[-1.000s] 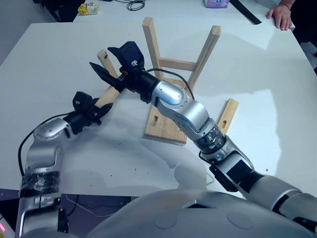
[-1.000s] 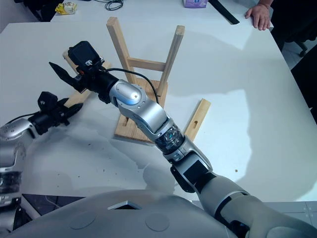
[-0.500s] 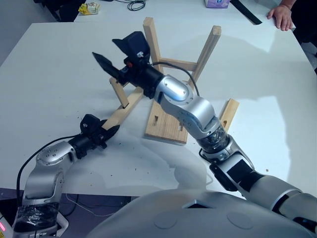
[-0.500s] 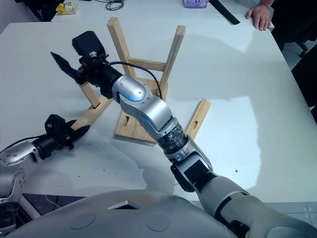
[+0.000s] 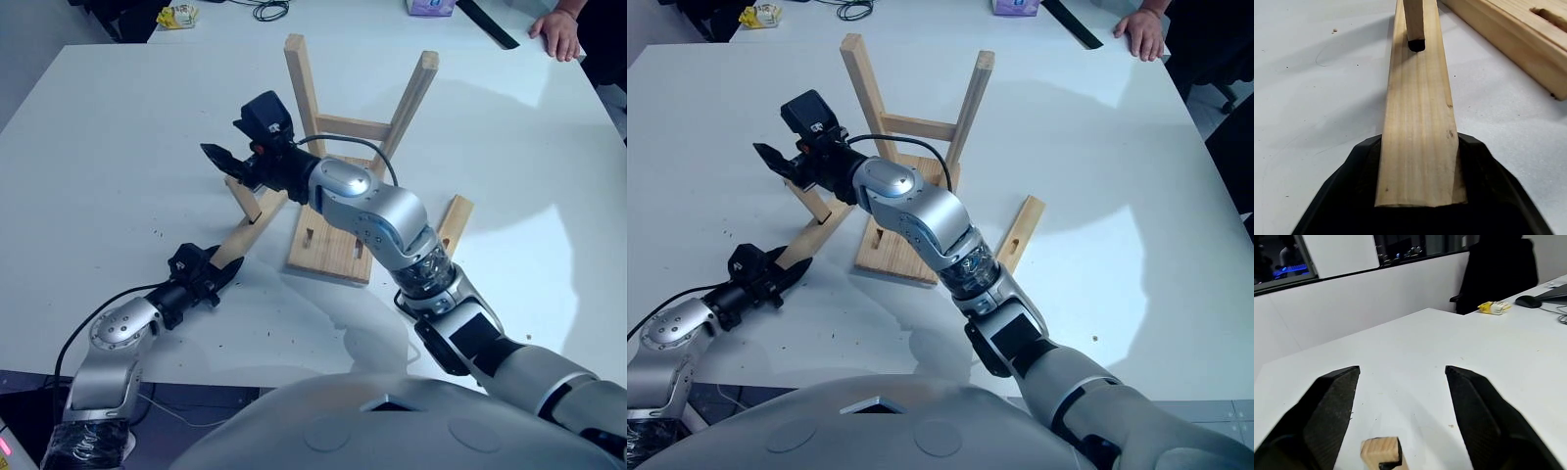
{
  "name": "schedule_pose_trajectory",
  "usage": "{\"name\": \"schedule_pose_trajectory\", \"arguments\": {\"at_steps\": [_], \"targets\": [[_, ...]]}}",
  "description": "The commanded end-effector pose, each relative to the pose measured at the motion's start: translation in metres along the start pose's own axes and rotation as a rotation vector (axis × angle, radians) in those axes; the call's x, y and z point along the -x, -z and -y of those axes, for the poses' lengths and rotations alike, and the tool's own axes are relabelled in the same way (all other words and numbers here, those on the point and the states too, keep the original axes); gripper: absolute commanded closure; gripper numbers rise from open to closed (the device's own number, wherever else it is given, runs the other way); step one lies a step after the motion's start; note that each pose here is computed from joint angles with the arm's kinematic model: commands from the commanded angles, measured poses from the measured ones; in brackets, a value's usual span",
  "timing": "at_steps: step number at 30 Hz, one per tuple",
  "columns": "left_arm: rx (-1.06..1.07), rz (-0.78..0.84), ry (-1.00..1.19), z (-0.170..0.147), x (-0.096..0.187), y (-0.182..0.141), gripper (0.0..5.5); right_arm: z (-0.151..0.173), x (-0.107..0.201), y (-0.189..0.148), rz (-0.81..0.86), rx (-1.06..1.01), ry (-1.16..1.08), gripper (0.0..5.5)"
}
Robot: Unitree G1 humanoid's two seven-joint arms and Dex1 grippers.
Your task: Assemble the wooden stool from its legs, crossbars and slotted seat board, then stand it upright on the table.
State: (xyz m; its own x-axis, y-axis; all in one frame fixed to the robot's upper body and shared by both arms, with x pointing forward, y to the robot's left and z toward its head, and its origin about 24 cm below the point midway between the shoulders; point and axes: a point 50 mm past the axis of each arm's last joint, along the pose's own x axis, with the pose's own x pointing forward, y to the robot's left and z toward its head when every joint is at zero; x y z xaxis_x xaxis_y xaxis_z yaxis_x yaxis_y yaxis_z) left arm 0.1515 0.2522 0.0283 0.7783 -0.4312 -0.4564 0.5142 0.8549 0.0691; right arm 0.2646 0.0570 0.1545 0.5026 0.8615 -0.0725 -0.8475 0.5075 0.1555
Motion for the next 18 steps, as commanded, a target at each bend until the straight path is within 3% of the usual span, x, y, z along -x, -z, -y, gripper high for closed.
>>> {"name": "schedule_pose_trajectory", "arguments": {"at_steps": [1,8,12,13,18], "targets": [[0.028,-0.094,-0.010,0.004,0.004,0.020,3.46,-0.034,-0.017,-0.020,0.040,0.028,-0.117,2.28],[0.007,-0.112,0.010,0.001,0.008,0.020,3.46,-0.023,-0.016,-0.051,0.209,0.037,-0.057,2.28],[-0.012,-0.126,0.033,-0.002,0.010,0.016,3.46,-0.022,-0.008,-0.077,0.393,0.026,-0.071,2.28],[-0.016,-0.125,0.038,-0.003,0.009,0.014,3.46,-0.022,-0.009,-0.075,0.388,0.032,-0.073,2.28],[-0.032,-0.127,0.051,-0.006,0.009,0.009,3.46,-0.016,-0.021,-0.005,0.056,0.085,-0.037,2.28]]}}
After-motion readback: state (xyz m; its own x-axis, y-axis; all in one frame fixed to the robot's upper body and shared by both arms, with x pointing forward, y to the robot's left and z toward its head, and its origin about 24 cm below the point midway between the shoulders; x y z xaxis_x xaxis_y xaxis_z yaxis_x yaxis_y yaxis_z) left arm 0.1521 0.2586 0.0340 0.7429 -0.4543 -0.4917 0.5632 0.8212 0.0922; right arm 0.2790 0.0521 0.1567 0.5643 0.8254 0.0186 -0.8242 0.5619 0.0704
